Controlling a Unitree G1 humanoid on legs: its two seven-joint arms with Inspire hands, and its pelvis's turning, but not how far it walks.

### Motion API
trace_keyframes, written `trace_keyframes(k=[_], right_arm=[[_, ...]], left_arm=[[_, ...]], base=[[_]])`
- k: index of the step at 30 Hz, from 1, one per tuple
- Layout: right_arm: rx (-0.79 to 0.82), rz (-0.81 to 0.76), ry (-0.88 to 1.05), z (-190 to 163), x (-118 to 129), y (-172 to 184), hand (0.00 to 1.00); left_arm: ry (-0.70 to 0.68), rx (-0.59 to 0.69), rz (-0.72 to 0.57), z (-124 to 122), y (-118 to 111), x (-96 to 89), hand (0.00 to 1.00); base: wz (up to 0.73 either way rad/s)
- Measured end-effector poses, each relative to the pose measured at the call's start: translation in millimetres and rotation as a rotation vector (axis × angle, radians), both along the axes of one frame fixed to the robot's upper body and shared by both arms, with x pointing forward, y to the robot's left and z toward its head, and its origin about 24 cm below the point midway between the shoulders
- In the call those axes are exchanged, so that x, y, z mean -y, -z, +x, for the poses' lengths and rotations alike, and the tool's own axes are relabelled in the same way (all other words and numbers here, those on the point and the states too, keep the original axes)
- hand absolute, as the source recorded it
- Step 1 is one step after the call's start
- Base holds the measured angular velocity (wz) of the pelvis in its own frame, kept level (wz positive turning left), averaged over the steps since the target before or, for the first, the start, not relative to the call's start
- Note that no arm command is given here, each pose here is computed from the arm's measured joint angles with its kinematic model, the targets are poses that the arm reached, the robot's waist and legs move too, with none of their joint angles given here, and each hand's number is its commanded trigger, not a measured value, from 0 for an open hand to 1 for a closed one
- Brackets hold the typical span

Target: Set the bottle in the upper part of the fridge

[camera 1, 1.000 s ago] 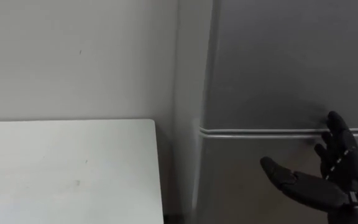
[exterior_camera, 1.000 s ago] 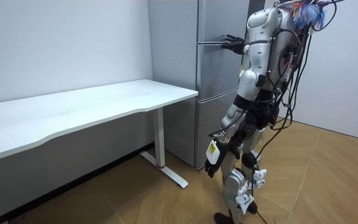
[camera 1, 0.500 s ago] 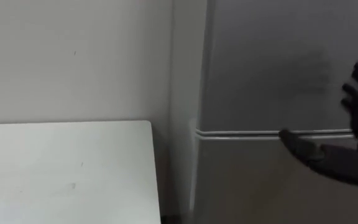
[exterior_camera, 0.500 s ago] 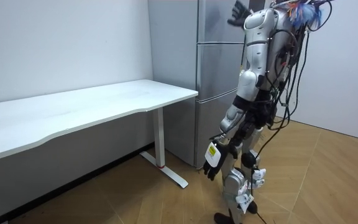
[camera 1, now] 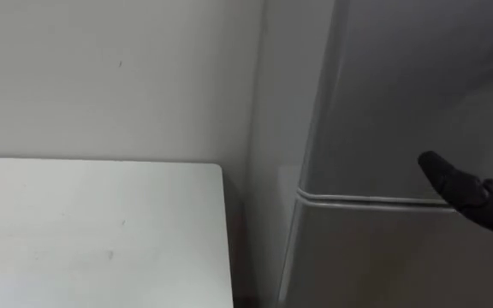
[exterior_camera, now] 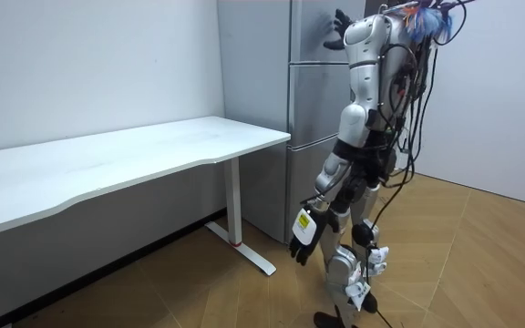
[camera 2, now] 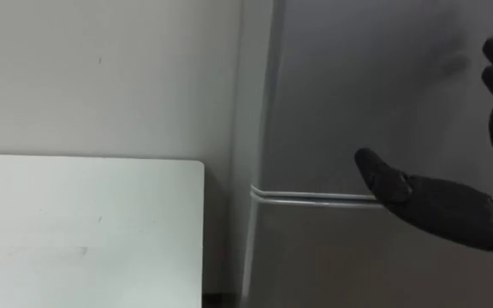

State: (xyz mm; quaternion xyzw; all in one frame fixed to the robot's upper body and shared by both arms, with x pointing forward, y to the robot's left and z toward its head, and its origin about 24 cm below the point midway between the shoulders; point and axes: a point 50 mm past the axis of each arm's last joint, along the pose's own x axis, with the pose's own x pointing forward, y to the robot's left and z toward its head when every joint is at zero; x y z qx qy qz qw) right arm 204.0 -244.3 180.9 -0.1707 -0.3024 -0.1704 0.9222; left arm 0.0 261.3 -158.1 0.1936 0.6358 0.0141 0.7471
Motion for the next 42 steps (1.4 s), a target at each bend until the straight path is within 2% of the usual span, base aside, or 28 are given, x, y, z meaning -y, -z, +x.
trace_keyframes(k=[7,12,19,23,30,32,40,42], right_arm=[[-0.019,0.003,0.174,-6.4,23.4,9.1,0.0],[-0.008,0.051,0.335,-16.7,46.2,14.8,0.0],[0.02,0.153,0.457,-31.2,66.5,23.2,0.0],[-0.063,0.306,0.557,-41.7,89.9,49.6,0.0],[-0.136,0.438,0.677,-54.3,101.6,80.7,0.0],[-0.215,0.535,0.742,-61.6,111.8,105.5,0.0],[-0.412,0.769,0.883,-86.4,111.6,170.7,0.0],[-0.538,0.782,0.913,-94.2,104.8,198.3,0.0]], left_arm=[[-0.008,0.013,0.041,0.7,-1.0,-2.6,0.0],[-0.009,0.019,0.058,1.6,-1.2,-3.3,0.0],[-0.015,0.028,0.09,-0.6,-2.7,-5.7,0.0],[-0.006,0.071,0.106,7.2,-5.3,-6.5,0.0],[-0.019,0.073,0.125,4.7,-6.0,-7.6,0.0],[-0.033,0.075,0.13,4.0,-6.1,-7.9,0.0],[-0.037,0.076,0.127,-1.0,-6.9,-6.2,0.0],[-0.056,0.079,0.122,-1.4,-6.6,-5.8,0.0]], base=[[-0.04],[-0.03],[-0.05],[0.0],[0.01],[0.1],[0.05],[0.0]])
